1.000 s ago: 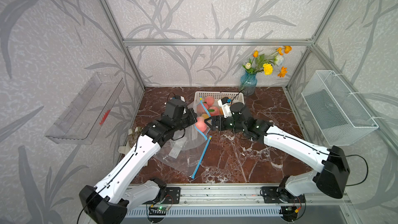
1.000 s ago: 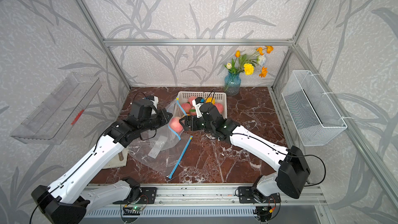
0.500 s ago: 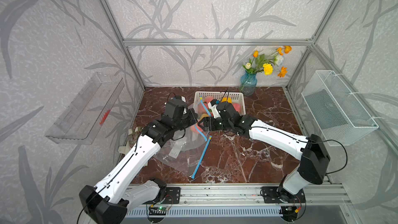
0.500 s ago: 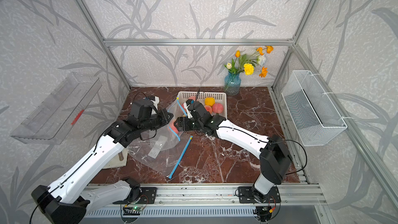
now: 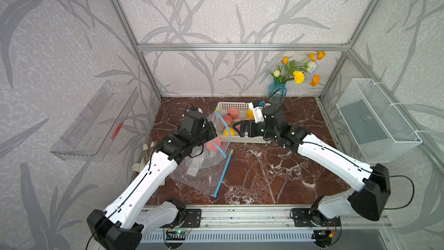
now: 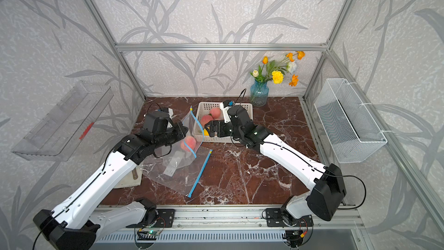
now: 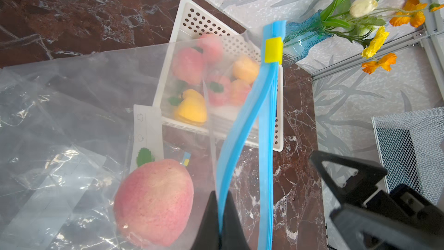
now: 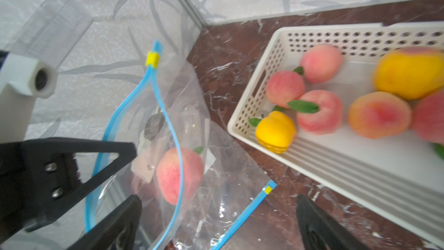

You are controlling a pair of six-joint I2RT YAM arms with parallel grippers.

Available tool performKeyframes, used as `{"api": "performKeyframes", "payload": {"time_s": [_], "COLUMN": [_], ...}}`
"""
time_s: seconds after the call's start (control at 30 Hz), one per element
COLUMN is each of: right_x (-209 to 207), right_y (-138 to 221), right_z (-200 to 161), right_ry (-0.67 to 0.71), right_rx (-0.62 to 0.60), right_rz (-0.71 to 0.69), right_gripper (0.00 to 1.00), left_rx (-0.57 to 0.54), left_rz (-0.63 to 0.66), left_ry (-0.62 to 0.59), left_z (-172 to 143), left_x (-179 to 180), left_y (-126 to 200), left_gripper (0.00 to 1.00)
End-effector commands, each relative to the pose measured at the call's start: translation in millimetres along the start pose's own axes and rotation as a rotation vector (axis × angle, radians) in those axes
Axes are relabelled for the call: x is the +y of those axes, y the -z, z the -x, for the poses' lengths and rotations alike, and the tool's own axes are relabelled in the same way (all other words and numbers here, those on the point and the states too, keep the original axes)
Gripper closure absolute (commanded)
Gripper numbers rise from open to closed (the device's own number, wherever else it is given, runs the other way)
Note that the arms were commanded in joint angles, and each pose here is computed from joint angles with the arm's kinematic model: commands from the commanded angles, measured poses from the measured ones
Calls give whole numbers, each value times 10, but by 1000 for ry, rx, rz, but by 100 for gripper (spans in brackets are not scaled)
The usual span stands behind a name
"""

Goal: Place the peach in a zip-top bag and seal the zipper
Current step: Pick up the peach from the basket.

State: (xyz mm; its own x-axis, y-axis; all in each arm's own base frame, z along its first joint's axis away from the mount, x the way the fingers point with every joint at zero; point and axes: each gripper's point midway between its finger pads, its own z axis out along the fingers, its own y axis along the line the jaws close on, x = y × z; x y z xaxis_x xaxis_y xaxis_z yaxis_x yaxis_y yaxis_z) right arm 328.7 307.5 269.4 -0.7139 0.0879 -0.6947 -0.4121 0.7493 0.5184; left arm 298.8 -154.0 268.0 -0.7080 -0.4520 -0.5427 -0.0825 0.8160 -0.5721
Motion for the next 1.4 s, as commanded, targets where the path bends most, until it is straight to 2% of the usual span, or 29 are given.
{"api": "performKeyframes", "payload": {"time_s": [0.0,0.17,0.3,0.43,0.53,0.7,0.9,1.23,1.37], "right_x": [-564,-936,-1053,-1186,-1285,-1295,-1421,-1568,-1615], "right_y": [-100,-432,-891,-1293,-1509,-1790,-1929,-2071,-2103], "right_z": [-177,-216,-300,-378,-359,-412,-561,-469,-511], "right_ry": [-11,36,43,18,36,73,98,136,133], "right_rx": [84,184,261,319,328,368,416,377,393], "right_rz": [-164,-281,-285,-313,-339,-306,-359,-428,-443], "right_gripper": [1,1,0,5,6,7,7,13,20], "left_rx": [29,63,74,77,84,93,88,90,90], "left_rz": [-6,-11,-2,5,4,5,12,6,8], "left_ry": [3,13,17,29,32,31,31,42,45], "left_z": [-65,-116,-137,-144,-159,-183,-183,-191,-187], "left_x": [39,50,77,114,120,142,177,185,194], "left_y": [-109,-212,-260,-280,-294,-298,-309,-318,-319], "left_gripper": [100,100,100,100,100,100,100,100,100]}}
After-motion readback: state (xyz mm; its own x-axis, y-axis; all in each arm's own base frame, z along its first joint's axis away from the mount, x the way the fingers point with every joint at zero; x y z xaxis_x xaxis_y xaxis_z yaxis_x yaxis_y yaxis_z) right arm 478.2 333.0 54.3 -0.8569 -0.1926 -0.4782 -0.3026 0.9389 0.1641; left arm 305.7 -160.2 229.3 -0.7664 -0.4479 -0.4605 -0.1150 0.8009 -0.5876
